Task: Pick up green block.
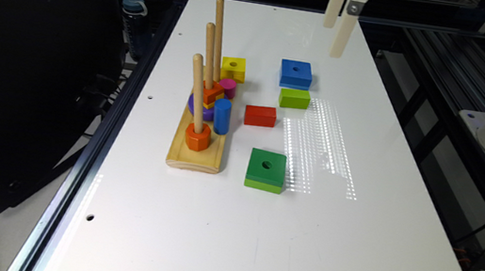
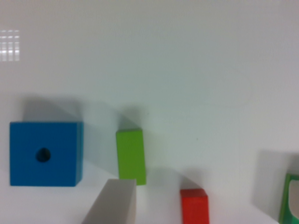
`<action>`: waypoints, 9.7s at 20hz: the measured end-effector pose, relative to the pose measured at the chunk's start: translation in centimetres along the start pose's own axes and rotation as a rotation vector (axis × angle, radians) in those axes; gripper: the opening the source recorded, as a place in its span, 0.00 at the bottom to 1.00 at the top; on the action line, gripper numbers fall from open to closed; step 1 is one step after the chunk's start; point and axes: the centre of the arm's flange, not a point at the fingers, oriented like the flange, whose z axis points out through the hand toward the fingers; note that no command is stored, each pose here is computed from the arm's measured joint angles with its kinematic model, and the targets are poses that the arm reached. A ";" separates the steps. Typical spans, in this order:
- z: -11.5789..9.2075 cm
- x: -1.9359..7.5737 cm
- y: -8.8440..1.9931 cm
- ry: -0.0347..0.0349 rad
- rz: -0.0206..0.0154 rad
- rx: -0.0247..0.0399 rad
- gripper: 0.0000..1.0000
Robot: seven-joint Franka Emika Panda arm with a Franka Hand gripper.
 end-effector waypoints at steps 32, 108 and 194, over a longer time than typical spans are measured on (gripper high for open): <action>0.6 -3.90 -11.3 -0.0024 -0.0055 0.0125 1.00; 12.4 -4.12 -16.9 -0.0252 0.0007 0.0054 1.00; 18.3 -5.71 -16.2 -0.0344 -0.0071 -0.0179 1.00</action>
